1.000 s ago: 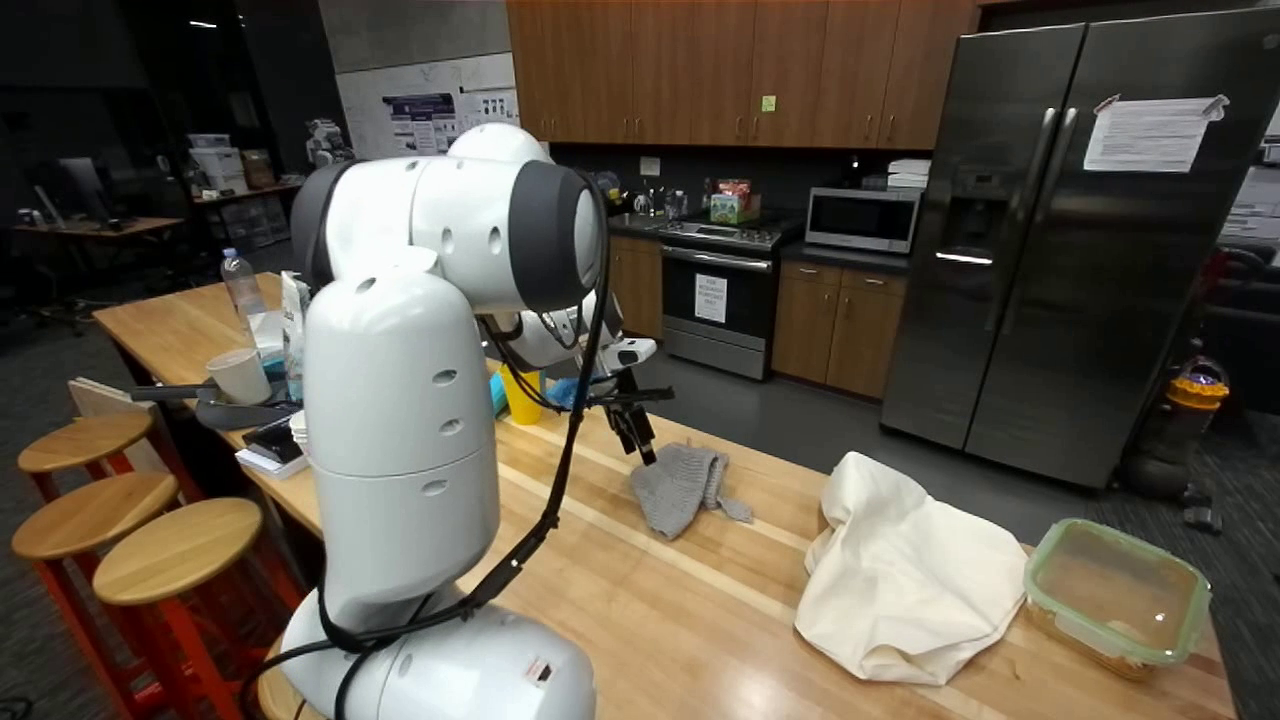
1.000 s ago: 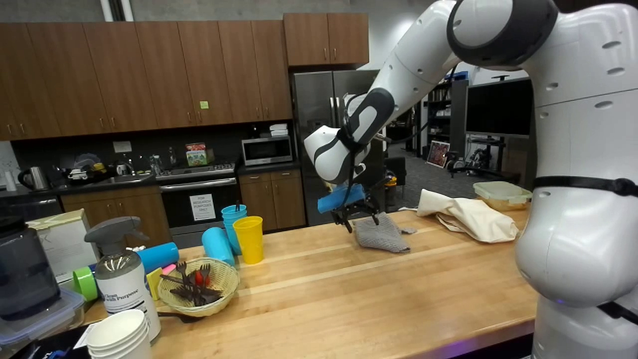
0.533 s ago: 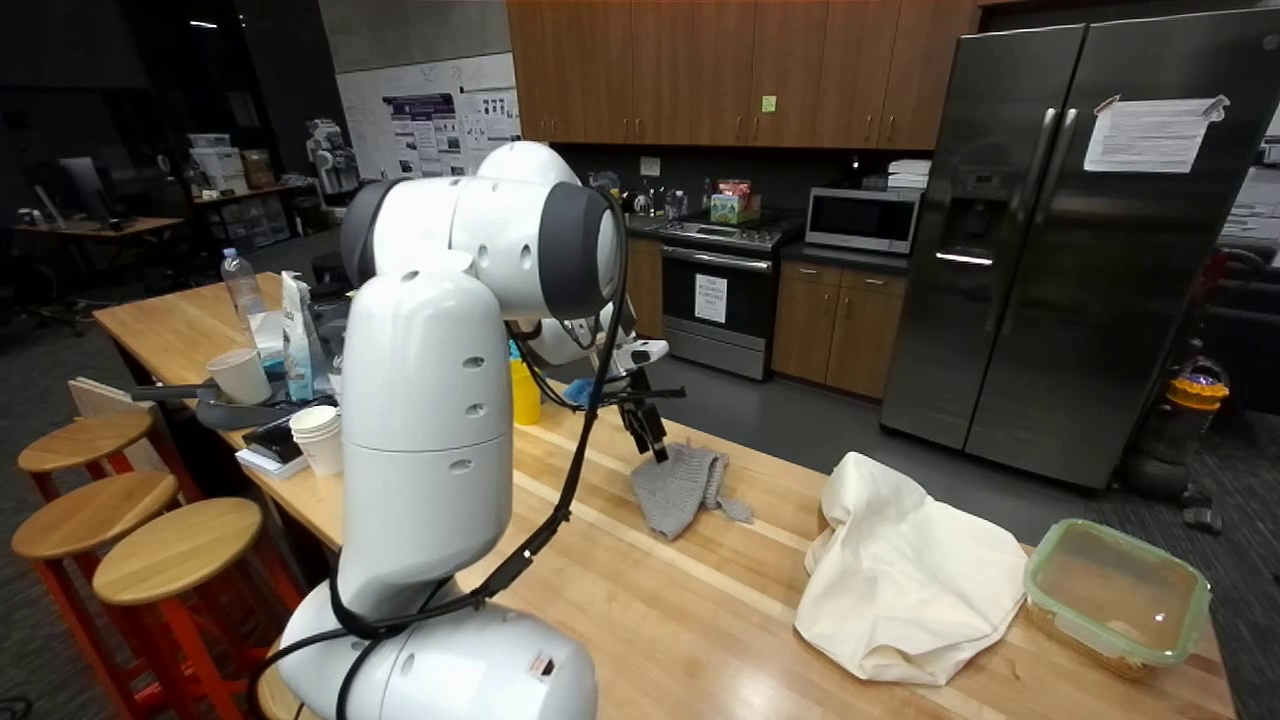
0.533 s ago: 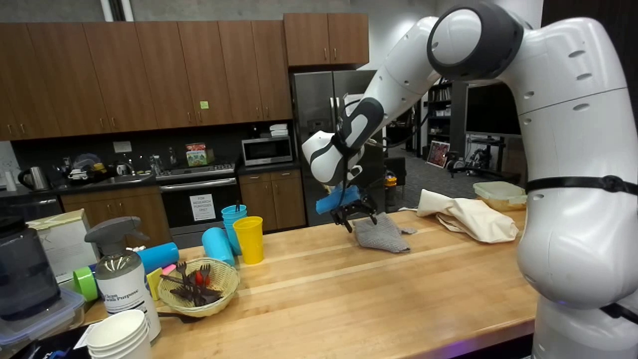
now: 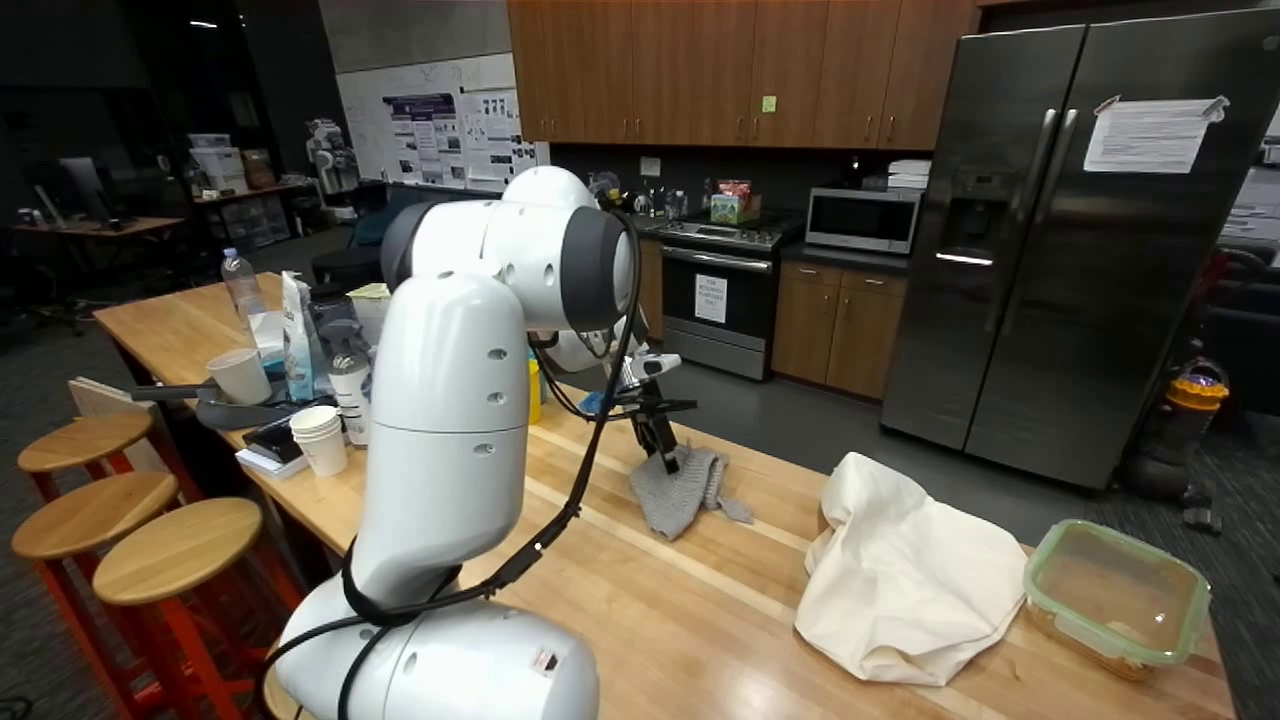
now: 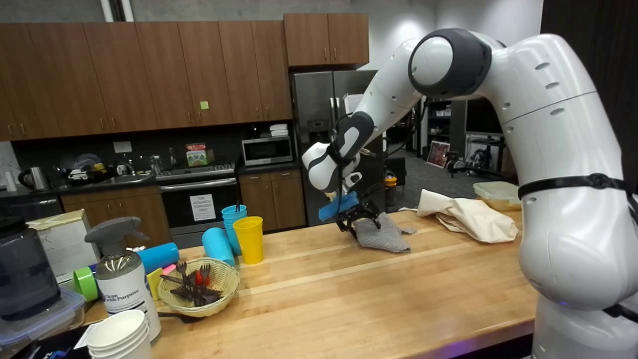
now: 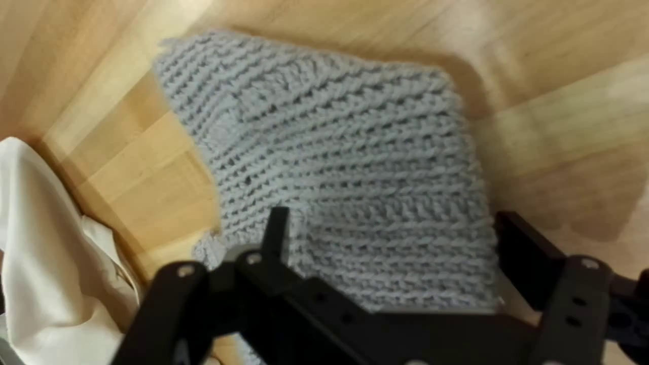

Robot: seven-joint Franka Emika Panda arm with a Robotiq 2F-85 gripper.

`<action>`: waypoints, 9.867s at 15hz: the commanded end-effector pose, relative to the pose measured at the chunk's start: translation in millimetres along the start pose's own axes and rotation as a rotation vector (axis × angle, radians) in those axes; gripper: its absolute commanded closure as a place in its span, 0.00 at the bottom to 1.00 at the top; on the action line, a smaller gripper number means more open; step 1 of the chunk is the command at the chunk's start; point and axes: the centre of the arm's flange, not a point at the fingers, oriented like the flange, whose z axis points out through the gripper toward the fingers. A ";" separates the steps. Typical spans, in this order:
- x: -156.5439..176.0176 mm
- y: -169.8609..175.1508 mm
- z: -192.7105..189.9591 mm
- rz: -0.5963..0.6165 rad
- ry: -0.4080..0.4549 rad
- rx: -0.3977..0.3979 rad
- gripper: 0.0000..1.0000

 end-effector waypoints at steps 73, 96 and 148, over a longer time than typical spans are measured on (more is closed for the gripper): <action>-39.3 150.3 -36.1 -0.597 -0.159 0.427 0.99; -34.4 156.9 -11.9 -0.540 -0.267 0.438 0.99; 74.9 201.3 17.5 -0.378 -0.110 0.456 0.94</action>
